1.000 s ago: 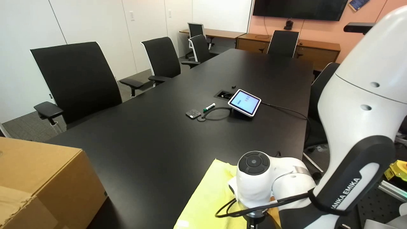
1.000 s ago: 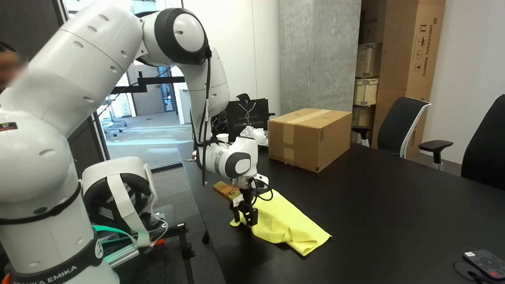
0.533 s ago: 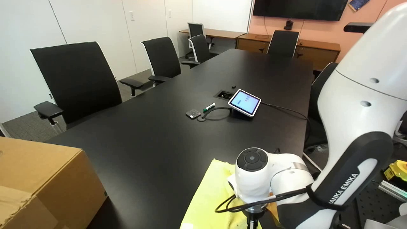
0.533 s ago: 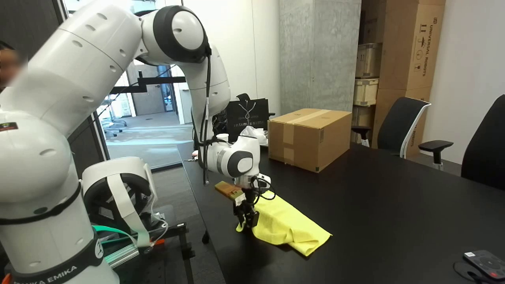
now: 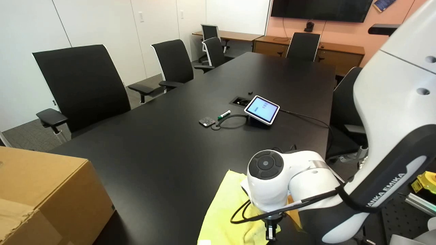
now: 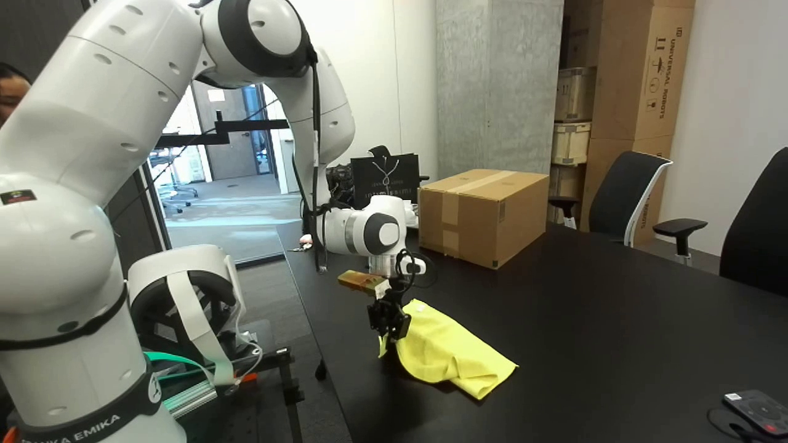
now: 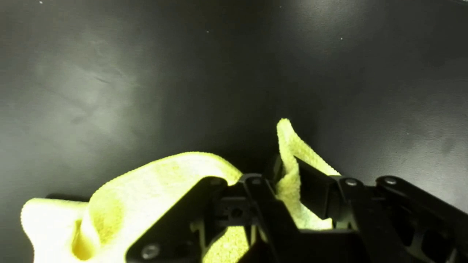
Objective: Fold the towel in half
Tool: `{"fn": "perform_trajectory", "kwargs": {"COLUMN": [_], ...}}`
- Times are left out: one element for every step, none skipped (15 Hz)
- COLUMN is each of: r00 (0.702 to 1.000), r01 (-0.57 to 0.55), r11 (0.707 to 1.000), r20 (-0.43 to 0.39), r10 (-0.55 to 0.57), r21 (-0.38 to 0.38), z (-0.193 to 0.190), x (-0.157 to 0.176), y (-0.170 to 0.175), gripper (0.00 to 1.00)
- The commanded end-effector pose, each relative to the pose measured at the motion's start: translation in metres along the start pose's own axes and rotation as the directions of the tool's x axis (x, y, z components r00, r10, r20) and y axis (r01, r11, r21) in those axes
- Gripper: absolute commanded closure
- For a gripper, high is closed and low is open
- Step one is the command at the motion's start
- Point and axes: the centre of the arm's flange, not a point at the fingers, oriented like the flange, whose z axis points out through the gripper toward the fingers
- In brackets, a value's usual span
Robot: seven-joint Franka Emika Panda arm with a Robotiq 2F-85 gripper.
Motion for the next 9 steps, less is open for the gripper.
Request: {"fn": "perform_trajectory", "kwargs": {"r00": [1.0,1.0,1.0,0.999,0.999,0.998,0.997,0.996,0.994], "r01": [0.005,0.003,-0.008,-0.007,-0.009,-0.004,0.003,0.004,0.009], "r11": [0.999,0.999,0.999,0.999,1.0,1.0,1.0,1.0,1.0], "r20": [-0.004,-0.007,-0.023,-0.036,-0.049,-0.062,-0.071,-0.091,-0.108], "r10": [-0.005,-0.003,0.007,0.006,0.008,0.003,-0.004,-0.005,-0.011], "r21": [-0.039,-0.038,-0.037,-0.032,-0.03,-0.018,-0.012,-0.018,-0.019], "z": [-0.023,-0.031,-0.04,-0.046,-0.052,-0.066,-0.075,-0.08,-0.088], "x": [0.009,0.016,0.022,0.034,0.043,0.051,0.06,0.07,0.079], "y": [0.006,0.009,0.01,0.011,0.011,0.01,0.007,0.003,-0.002], "gripper": [0.97,0.97,0.97,0.97,0.97,0.97,0.97,0.97,0.97]}}
